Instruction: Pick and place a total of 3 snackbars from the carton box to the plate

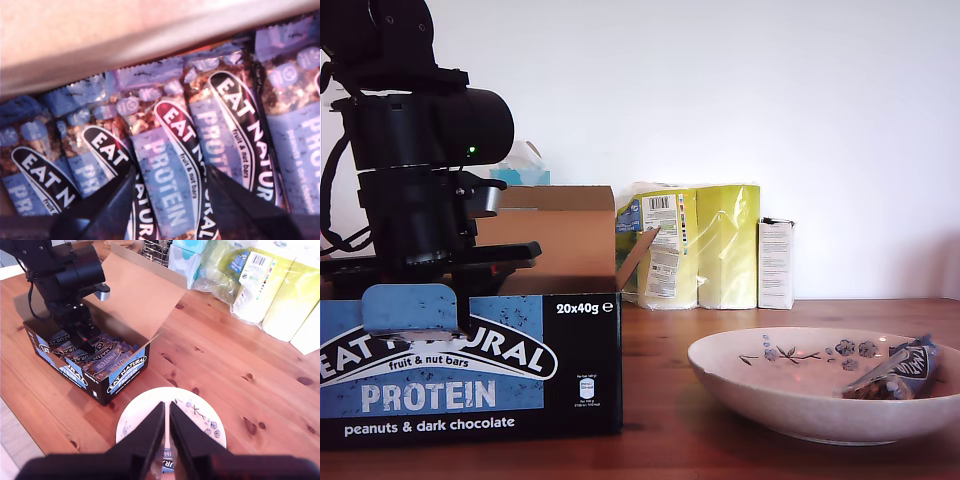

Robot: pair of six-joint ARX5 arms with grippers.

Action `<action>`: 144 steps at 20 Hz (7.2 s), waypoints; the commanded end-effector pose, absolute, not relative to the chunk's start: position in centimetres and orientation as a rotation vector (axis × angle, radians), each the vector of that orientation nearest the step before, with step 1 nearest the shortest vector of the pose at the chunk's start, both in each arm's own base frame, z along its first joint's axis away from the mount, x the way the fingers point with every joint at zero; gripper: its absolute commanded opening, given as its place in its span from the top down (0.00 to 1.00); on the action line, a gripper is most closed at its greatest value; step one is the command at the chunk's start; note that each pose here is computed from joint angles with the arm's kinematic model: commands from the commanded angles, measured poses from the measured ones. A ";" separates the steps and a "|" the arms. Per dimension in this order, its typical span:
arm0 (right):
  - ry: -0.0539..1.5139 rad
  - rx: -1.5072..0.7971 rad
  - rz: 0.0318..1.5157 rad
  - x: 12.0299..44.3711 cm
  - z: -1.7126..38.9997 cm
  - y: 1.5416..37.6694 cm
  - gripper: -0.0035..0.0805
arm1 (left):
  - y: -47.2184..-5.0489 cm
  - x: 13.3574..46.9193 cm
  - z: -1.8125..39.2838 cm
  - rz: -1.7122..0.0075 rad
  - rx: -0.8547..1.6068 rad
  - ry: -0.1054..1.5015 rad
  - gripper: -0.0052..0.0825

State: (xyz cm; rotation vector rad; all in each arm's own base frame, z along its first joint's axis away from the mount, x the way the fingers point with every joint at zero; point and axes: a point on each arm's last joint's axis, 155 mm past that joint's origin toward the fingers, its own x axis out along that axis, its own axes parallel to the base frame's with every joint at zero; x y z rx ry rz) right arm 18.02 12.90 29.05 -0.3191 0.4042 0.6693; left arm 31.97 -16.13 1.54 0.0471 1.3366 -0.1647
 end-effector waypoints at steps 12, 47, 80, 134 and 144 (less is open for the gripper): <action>0.394 -0.332 0.673 18.3 28.7 13.1 0.97 | -15.0 29.5 -3.4 -0.102 0.121 1.490 0.52; 0.413 -0.346 0.677 18.1 28.2 13.0 0.97 | -25.6 31.1 15.5 -0.640 0.219 1.038 0.72; 0.422 -0.338 0.702 14.6 27.6 11.3 0.97 | -44.7 29.7 3.1 -0.929 0.311 1.034 0.66; 0.402 -0.345 0.703 16.1 26.1 12.3 0.97 | -17.9 31.3 2.8 -0.275 0.057 1.226 0.50; 0.400 -0.347 0.703 16.1 26.2 12.3 0.97 | -18.0 31.1 0.4 -0.269 0.068 1.280 0.63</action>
